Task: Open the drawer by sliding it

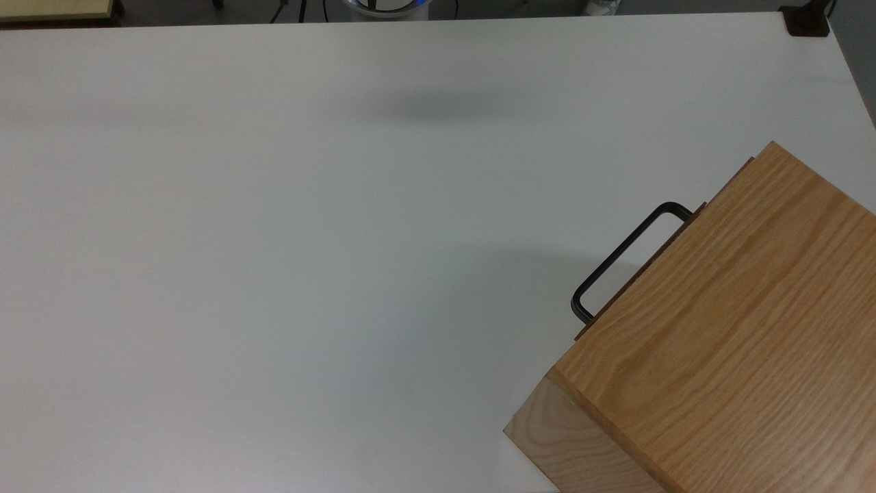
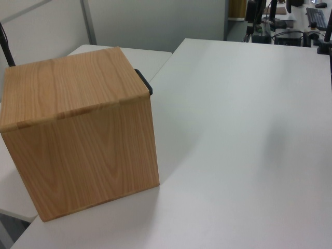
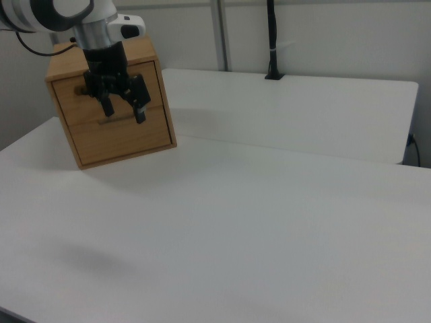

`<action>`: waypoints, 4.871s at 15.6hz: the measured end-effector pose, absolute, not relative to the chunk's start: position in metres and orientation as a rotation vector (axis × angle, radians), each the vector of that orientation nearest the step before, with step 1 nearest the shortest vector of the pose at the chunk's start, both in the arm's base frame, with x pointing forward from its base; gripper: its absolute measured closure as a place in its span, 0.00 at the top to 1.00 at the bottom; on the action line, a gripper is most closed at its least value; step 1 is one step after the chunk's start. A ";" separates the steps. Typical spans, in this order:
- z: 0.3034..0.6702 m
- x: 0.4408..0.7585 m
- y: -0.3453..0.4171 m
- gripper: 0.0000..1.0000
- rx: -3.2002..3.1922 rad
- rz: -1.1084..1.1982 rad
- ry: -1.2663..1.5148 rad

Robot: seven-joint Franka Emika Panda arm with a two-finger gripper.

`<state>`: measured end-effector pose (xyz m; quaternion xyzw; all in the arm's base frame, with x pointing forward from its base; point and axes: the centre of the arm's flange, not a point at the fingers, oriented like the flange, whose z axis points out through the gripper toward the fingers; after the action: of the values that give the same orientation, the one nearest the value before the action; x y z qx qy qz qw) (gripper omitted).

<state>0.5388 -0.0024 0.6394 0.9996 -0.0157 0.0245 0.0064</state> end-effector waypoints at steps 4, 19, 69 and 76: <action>0.639 0.539 -0.004 1.00 3.127 0.076 -0.053; 0.612 0.607 0.074 1.00 3.264 0.418 -0.841; 0.549 0.619 0.107 0.12 3.168 0.182 -0.993; 0.551 0.589 0.086 0.12 3.120 0.169 -0.979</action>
<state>0.5889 0.0864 0.5510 0.9507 -0.2985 0.0516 -0.0662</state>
